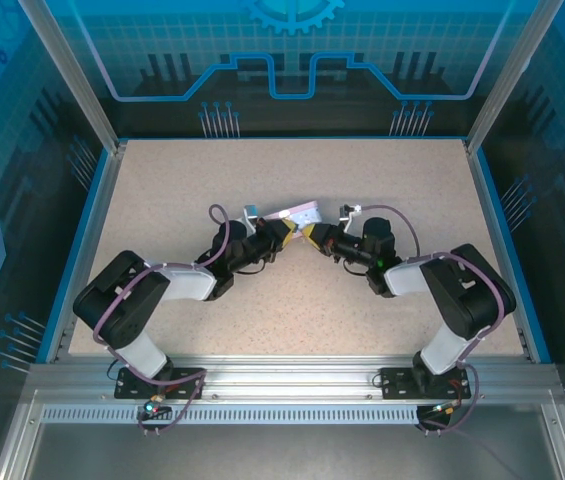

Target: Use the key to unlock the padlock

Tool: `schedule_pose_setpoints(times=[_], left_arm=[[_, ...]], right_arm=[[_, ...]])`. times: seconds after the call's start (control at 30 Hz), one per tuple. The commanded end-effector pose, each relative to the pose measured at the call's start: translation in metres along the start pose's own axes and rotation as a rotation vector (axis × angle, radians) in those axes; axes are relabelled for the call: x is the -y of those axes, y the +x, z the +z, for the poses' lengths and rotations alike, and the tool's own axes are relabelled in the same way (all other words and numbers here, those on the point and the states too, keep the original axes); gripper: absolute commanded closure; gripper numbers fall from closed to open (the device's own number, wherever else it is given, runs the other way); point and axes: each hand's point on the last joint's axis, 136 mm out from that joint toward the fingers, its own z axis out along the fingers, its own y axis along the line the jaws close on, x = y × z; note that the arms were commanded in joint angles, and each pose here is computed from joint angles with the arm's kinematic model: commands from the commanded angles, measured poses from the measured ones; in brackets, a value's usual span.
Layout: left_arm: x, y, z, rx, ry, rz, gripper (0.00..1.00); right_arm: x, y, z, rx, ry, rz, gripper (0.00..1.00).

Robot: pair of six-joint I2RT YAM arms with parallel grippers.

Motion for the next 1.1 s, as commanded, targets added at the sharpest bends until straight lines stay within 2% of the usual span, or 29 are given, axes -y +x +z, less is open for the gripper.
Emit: schedule_pose_setpoints(times=[0.0, 0.13, 0.37, 0.57, 0.9, 1.07], left_arm=[[0.035, 0.039, -0.002, -0.17, 0.111, 0.02, 1.0], [0.033, 0.039, -0.003, -0.171, 0.106, 0.022, 1.0], [0.03, 0.039, -0.004, -0.173, 0.098, 0.024, 1.0], [0.028, 0.039, -0.004, -0.171, 0.093, 0.026, 1.0], [0.029, 0.039, -0.003, -0.171, 0.096, 0.029, 1.0], [0.029, 0.039, -0.003, -0.171, 0.094, 0.029, 1.0]], right_arm=[[-0.003, -0.001, 0.006, -0.029, 0.036, -0.065, 1.0], [-0.004, -0.004, 0.004, -0.053, 0.069, -0.101, 1.0], [-0.001, -0.009, 0.004, -0.089, 0.065, -0.061, 1.0], [-0.009, -0.008, 0.01, -0.13, 0.02, 0.039, 1.0], [0.002, -0.002, 0.012, -0.158, 0.07, 0.245, 1.0], [0.006, -0.002, 0.014, -0.163, 0.074, 0.287, 1.0]])
